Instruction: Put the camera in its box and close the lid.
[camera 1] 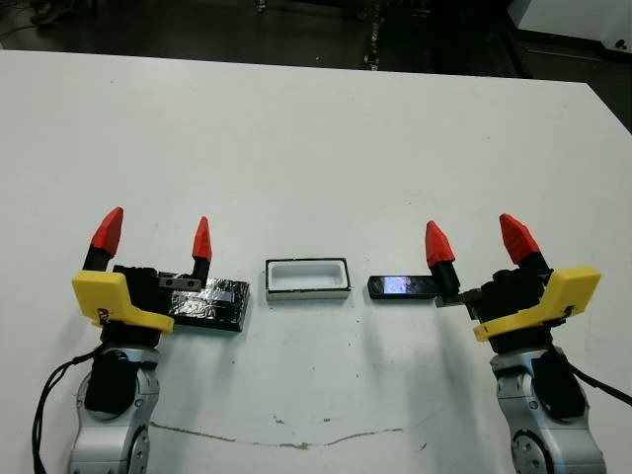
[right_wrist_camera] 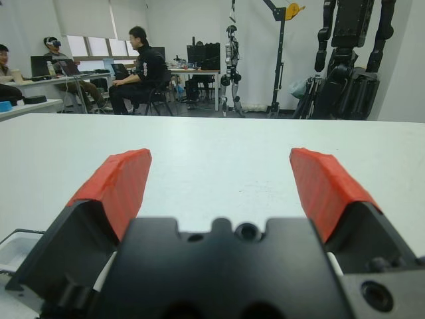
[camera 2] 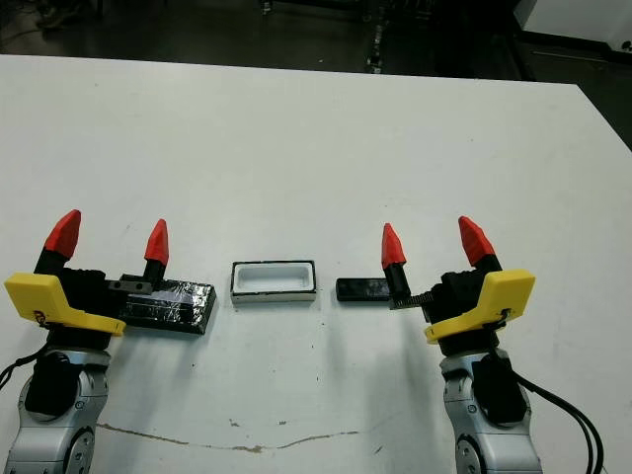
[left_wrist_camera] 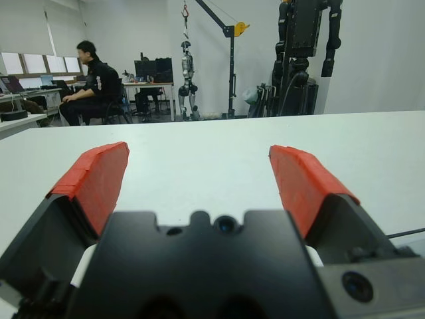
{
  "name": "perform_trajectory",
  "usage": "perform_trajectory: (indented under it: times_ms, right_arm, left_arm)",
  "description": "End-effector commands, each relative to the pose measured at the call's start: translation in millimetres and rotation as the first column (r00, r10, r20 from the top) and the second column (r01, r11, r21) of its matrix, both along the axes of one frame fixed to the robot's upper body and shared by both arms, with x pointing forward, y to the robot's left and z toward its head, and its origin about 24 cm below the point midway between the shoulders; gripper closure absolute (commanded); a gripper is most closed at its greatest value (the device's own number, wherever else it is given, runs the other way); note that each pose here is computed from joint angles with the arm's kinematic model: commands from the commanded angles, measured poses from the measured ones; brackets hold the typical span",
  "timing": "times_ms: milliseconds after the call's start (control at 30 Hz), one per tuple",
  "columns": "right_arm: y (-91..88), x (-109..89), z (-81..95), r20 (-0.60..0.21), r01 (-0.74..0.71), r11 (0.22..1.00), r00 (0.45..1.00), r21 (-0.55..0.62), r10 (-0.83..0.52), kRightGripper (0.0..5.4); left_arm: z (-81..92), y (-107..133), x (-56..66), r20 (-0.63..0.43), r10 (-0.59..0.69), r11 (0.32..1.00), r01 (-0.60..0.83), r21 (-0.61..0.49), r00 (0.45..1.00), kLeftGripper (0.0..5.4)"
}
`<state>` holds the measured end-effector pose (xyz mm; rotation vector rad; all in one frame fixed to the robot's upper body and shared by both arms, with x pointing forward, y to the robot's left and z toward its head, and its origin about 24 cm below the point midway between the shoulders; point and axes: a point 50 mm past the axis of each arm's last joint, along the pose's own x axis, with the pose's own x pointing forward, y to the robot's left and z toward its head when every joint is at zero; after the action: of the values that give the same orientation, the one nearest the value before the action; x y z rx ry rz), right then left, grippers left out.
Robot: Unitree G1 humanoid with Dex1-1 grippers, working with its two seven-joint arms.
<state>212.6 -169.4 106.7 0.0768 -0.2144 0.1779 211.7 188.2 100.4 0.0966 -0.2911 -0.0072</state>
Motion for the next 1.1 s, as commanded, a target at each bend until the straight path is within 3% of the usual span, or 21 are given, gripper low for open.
perform_trajectory:
  times_ms: [33,433,700,900,1100]
  right_arm:
    - [-2.4,-1.6,-4.0,-0.029,0.004,1.0,1.0,-0.01,-0.004,0.0]
    - [-6.7,-0.2,-3.0,-0.025,-0.027,0.998,0.999,-0.053,0.026,0.0]
    - [-41.0,25.2,37.4,0.031,-0.147,0.952,0.987,-0.268,0.161,0.0]
    - [-60.1,51.2,70.8,-0.032,-0.283,0.893,0.956,-0.349,0.291,0.0]
    - [-62.5,68.8,86.8,-0.191,-0.484,0.751,0.873,-0.45,0.449,0.0]
  left_arm:
    - [-3.1,0.8,-1.0,-0.013,0.005,1.0,-0.005,0.01,1.0,0.02]
    - [-3.1,-0.2,-1.6,-0.014,-0.004,1.0,0.004,-0.001,1.0,0.02]
    - [-2.7,-1.4,-3.0,-0.019,0.011,1.0,-0.011,0.006,1.0,0.02]
    - [-2.8,-2.3,-3.2,-0.017,0.015,1.0,-0.014,0.012,1.0,0.02]
    - [-2.2,-2.1,-3.4,-0.016,0.018,1.0,-0.017,0.013,1.0,0.02]
